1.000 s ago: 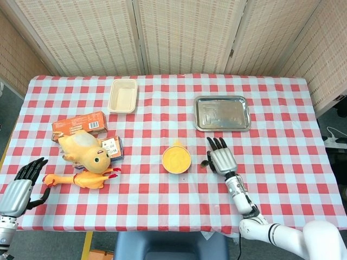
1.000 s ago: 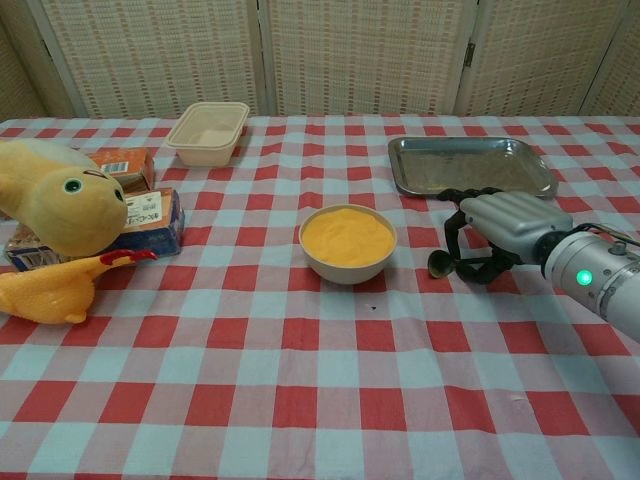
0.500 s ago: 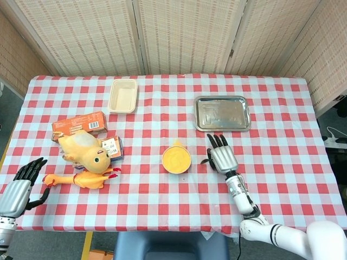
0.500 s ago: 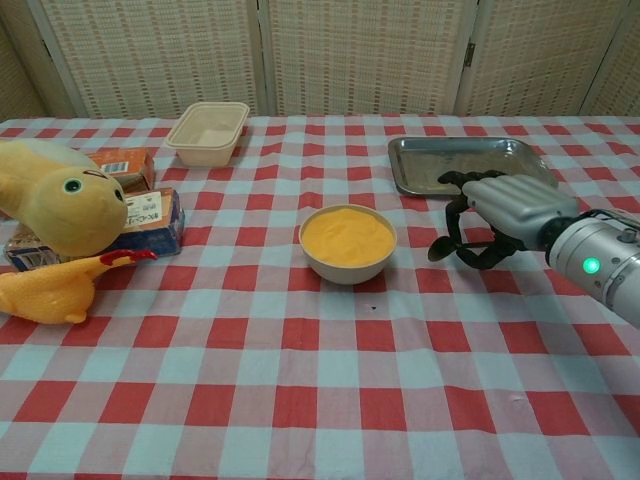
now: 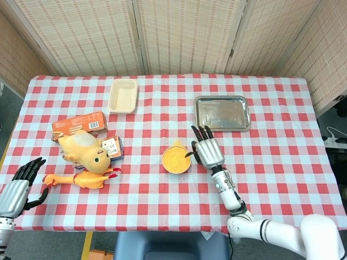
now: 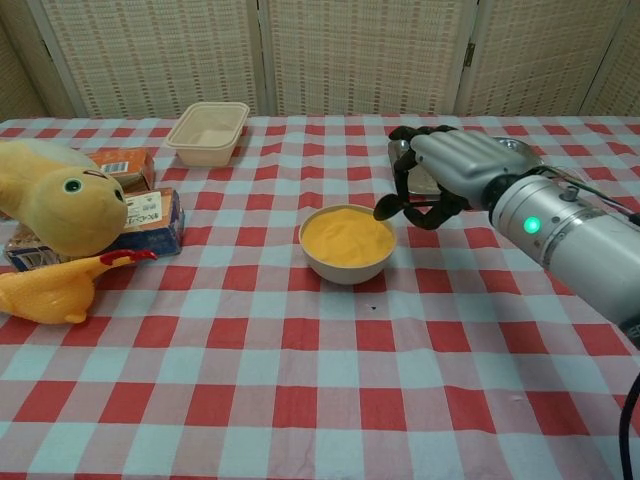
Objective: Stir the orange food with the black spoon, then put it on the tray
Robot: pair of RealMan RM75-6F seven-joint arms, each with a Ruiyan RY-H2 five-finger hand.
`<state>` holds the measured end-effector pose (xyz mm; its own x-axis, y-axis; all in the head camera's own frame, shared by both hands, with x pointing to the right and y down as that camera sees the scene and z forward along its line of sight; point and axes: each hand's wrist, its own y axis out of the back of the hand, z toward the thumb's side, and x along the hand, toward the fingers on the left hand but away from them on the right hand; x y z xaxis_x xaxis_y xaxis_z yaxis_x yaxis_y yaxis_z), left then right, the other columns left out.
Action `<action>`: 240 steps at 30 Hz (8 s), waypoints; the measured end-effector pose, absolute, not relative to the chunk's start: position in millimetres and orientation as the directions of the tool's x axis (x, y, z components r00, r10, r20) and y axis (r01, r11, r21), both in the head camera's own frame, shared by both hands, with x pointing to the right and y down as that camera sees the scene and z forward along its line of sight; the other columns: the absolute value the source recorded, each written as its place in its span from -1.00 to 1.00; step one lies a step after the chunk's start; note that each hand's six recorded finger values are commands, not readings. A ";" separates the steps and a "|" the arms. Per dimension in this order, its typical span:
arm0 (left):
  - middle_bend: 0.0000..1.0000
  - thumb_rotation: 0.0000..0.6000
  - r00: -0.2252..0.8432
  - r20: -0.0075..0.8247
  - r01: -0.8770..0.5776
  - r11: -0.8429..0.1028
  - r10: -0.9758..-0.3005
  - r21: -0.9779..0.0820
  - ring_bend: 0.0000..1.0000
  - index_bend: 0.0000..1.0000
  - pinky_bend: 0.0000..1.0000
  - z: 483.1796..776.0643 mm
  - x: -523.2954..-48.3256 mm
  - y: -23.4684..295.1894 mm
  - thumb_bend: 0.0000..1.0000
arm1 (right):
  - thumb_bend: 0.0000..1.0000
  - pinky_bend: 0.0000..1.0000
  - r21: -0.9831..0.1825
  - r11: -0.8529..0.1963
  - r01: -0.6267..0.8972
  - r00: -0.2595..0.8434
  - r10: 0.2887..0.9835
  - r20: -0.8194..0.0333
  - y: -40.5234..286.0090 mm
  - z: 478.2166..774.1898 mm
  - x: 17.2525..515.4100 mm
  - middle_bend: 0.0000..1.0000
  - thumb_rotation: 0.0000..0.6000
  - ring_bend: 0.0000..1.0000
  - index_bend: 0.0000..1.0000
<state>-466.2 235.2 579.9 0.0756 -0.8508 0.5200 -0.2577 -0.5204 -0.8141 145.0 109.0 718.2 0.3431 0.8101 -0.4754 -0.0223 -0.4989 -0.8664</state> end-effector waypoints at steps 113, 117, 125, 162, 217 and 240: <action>-1.00 1.00 0.117 0.525 -0.287 -0.535 -0.843 -0.795 -1.00 -1.00 -0.82 581.3 -463.8 236.0 -0.10 | -0.27 -1.00 -0.798 -0.579 -0.165 0.274 0.751 -0.601 104.8 725.8 143.9 -0.93 1.00 -1.00 0.03; -1.00 1.00 0.122 0.526 -0.290 -0.537 -0.841 -0.792 -1.00 -1.00 -0.82 581.6 -462.7 236.0 -0.11 | -0.27 -1.00 -0.796 -0.582 -0.165 0.272 0.749 -0.604 104.7 726.6 144.8 -0.93 1.00 -1.00 0.05; -1.00 1.00 0.121 0.527 -0.292 -0.538 -0.841 -0.791 -1.00 -1.00 -0.82 581.6 -463.0 235.5 -0.11 | -0.27 -1.00 -0.801 -0.577 -0.163 0.275 0.753 -0.598 104.3 725.6 144.2 -0.93 1.00 -1.00 0.09; -1.00 1.00 0.128 0.531 -0.291 -0.543 -0.838 -0.788 -1.00 -1.00 -0.82 581.7 -462.4 236.2 -0.11 | -0.27 -1.00 -0.799 -0.578 -0.169 0.277 0.750 -0.601 105.4 722.6 145.8 -0.93 1.00 -1.00 0.01; -1.00 1.00 0.139 0.538 -0.290 -0.554 -0.831 -0.781 -1.00 -1.00 -0.82 584.4 -458.1 236.3 -0.11 | -0.27 -0.59 -0.782 0.233 -0.577 0.613 0.757 -0.227 84.7 688.8 133.0 -0.39 1.00 -0.78 0.95; -1.00 1.00 0.138 0.534 -0.290 -0.550 -0.834 -0.783 -1.00 -1.00 -0.82 582.9 -457.3 236.8 -0.11 | -0.27 -0.57 -0.846 0.175 -0.504 0.616 0.760 -0.209 99.9 670.2 135.0 -0.39 1.00 -0.78 0.95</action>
<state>-457.3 236.8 582.9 0.1377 -0.8339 0.5344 -0.2900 -0.5499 -0.7833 135.0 99.9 670.2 0.6157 0.7597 -0.2092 -0.5036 0.1752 -0.8460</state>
